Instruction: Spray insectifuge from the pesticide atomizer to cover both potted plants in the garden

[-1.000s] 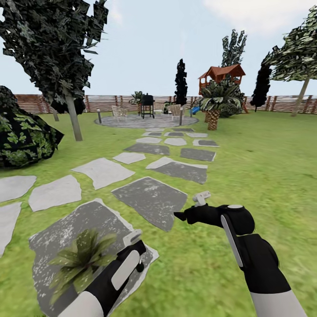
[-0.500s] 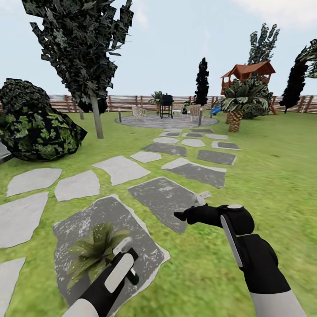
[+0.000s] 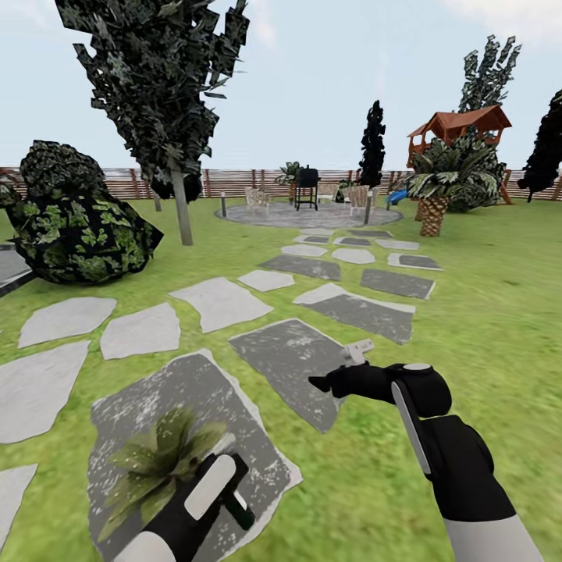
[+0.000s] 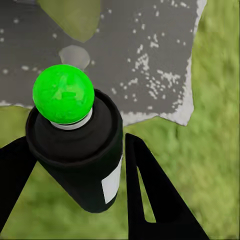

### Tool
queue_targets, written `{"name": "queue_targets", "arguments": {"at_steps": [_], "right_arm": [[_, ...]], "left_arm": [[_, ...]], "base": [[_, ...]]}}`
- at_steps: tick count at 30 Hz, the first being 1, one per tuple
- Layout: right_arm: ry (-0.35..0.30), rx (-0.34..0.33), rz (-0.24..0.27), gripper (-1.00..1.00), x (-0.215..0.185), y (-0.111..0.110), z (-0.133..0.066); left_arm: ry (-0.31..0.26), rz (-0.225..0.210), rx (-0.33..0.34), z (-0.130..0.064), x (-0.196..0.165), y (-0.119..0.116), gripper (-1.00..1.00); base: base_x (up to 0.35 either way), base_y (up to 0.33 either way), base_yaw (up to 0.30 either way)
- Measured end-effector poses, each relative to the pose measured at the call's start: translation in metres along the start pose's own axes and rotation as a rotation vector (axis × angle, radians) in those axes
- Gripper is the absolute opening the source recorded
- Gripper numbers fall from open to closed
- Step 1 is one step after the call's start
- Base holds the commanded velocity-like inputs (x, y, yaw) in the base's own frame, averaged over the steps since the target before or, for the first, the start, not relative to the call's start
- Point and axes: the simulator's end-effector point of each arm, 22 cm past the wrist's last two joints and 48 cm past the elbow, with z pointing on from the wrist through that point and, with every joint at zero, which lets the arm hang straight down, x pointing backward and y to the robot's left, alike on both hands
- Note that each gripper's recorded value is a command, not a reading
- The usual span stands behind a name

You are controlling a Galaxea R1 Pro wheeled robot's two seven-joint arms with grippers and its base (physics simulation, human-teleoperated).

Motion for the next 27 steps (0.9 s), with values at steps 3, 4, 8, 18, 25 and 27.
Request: {"name": "queue_targets", "arguments": {"at_steps": [3,4,8,18,25,27], "right_arm": [[-0.001,0.002,0.0,1.0,0.0,-0.001,0.0],[-0.001,0.002,0.0,1.0,0.0,-0.001,0.0],[-0.002,0.004,0.0,1.0,-0.001,-0.002,-0.001],[-0.003,0.004,-0.001,1.0,-0.001,-0.002,-0.001],[-0.009,0.003,-0.004,1.0,-0.003,-0.001,-0.002],[-0.01,0.003,-0.005,1.0,-0.004,0.0,-0.002]], "left_arm": [[0.093,-0.036,-0.066,0.012,0.021,0.026,-1.0],[0.101,-0.04,-0.074,0.013,0.022,0.029,-1.0],[0.116,-0.062,-0.087,0.015,0.022,0.034,-1.0],[0.095,-0.075,-0.157,0.007,0.01,0.035,-1.0],[0.045,-0.061,-0.157,0.005,0.0,0.032,-1.0],[0.035,-0.053,-0.158,0.005,-0.002,0.032,-1.0]], "base": [[0.042,-0.042,0.001],[0.016,-0.016,0.0],[0.006,-0.006,0.0],[0.0,0.0,0.0],[0.04,-0.194,0.103],[0.045,-0.325,0.243]]}}
